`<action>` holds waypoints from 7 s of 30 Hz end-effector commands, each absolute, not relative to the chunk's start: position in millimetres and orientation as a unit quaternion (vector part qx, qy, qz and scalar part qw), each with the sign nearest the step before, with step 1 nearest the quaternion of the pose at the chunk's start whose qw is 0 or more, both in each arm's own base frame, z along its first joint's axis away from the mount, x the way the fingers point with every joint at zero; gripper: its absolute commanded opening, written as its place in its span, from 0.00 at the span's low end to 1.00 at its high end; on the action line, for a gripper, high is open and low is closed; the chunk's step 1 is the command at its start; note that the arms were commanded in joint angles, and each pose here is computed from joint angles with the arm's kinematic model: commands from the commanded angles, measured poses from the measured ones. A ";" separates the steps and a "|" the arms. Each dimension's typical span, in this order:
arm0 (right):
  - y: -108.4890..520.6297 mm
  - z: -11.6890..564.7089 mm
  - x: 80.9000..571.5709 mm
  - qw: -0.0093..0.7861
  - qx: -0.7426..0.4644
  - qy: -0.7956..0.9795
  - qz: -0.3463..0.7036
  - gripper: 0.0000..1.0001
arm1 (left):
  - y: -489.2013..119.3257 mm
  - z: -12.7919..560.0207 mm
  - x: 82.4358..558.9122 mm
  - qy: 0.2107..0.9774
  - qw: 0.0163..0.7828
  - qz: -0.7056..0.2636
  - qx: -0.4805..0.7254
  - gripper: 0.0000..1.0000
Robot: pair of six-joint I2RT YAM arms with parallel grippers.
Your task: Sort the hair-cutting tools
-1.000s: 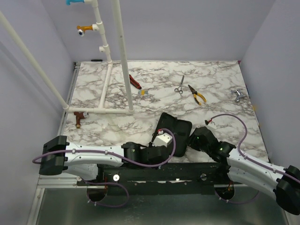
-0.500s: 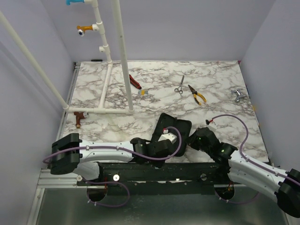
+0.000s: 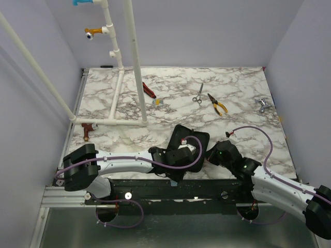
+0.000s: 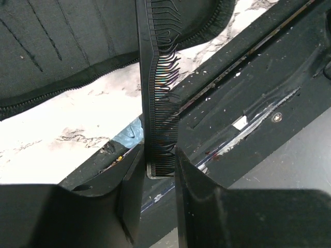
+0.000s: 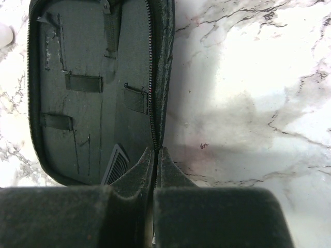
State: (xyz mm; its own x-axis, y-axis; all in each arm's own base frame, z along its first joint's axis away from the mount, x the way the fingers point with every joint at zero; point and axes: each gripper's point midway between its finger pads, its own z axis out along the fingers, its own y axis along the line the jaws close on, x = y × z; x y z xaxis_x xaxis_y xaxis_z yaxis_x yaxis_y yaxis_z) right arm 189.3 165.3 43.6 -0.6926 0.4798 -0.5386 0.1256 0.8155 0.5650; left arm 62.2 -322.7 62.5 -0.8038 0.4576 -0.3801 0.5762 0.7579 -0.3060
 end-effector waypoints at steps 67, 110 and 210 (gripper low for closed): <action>173.3 23.0 173.6 0.321 0.142 0.896 0.270 0.01 | -370.3 38.5 154.6 0.951 0.175 -0.157 0.199 0.00; 157.6 89.6 193.9 0.377 0.179 0.875 0.244 0.68 | -308.8 138.2 167.3 0.923 0.304 -0.181 0.154 0.68; 138.4 11.6 564.0 0.376 0.156 0.911 -0.063 0.01 | -298.2 87.1 181.0 0.869 0.311 -0.372 0.093 0.65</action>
State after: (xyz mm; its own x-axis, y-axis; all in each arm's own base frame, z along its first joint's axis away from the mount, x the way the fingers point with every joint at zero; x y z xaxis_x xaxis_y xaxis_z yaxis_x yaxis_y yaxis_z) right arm 578.5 144.5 27.8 -0.6207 0.2470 -0.7441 0.3271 0.9441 0.0406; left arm 174.3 -294.1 75.6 -0.8111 -0.0566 -0.5821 0.3793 0.7067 -0.5973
